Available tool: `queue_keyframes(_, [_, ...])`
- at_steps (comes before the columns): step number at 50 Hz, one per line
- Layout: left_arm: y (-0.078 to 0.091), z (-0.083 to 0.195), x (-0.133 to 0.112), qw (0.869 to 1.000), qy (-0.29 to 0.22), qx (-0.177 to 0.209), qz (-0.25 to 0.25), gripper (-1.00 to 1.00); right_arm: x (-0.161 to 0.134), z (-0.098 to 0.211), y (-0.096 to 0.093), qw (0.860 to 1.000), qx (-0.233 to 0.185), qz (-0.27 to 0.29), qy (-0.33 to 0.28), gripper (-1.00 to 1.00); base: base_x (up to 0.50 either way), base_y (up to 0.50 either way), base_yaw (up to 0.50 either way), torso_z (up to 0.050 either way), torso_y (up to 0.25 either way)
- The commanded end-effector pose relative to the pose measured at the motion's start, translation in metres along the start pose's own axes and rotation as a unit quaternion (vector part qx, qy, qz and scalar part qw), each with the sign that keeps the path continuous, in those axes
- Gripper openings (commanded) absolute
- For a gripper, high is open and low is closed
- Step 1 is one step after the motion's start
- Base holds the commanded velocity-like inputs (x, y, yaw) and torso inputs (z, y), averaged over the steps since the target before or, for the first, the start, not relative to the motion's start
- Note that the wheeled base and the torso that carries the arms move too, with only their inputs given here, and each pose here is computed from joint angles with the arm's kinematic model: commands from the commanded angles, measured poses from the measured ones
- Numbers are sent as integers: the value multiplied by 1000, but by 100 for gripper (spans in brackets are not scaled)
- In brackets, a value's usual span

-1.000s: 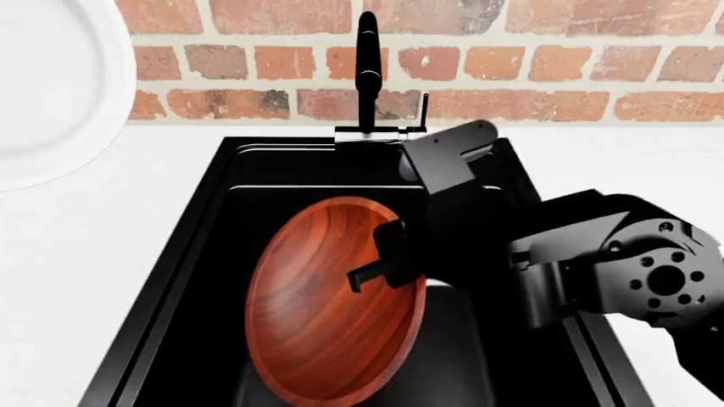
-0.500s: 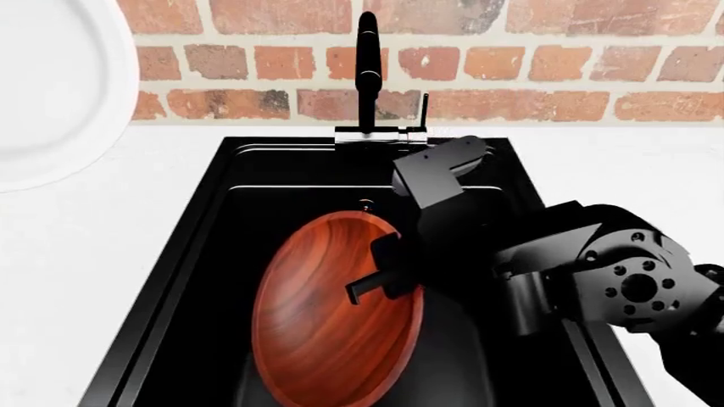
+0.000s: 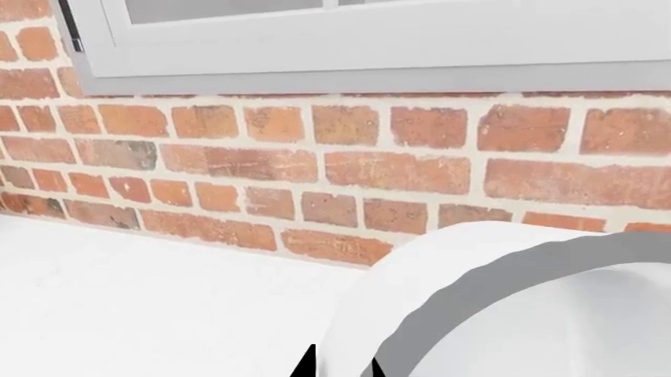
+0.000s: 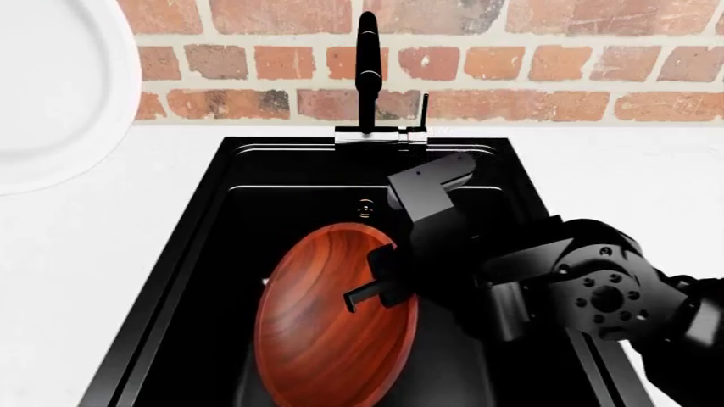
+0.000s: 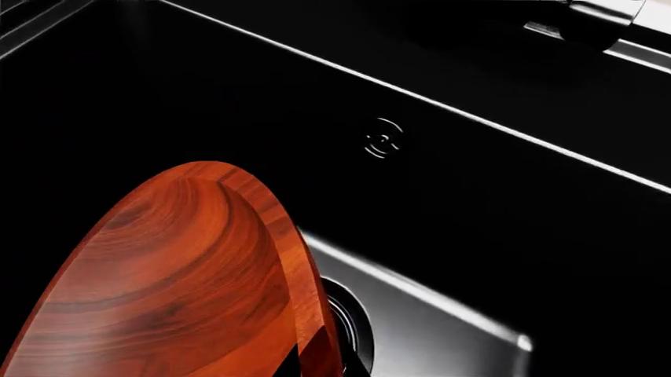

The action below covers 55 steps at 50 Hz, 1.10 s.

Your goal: Stack the bowls in the sink.

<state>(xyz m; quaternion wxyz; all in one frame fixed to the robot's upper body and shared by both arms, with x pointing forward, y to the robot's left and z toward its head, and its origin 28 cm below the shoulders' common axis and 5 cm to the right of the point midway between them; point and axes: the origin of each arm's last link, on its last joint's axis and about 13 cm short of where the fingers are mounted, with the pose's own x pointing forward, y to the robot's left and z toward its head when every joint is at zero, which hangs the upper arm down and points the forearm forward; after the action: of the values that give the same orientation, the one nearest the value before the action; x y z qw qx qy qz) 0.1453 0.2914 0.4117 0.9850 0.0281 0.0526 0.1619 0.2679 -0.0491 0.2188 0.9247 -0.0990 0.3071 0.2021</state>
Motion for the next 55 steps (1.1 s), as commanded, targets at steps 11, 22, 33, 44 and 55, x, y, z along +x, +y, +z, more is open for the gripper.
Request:
queue_keyframes(11, [3,6,-4,1000,-22,-16,7,-100,10,4,-1,1000,4,-9,-10,-100,0,0,0,1,1])
queue_keyframes(22, [4,5,-5,1000,-22,-17,8,-100,17,3,1,1000,2,-8,-7,-100,0,0,0,0,2])
queue_keyframes(33, [5,5,-5,1000,-22,-16,8,-100,23,1,3,1000,2,-14,-2,-100,0,0,0,1,1])
queue_keyframes(44, [4,4,-4,1000,-20,-16,7,-100,29,1,4,1000,-2,-20,3,-100,0,0,0,0,1])
queue_keyframes(55, [3,4,-3,1000,-21,-14,5,-100,31,0,6,1000,-8,-28,7,-100,0,0,0,1,2])
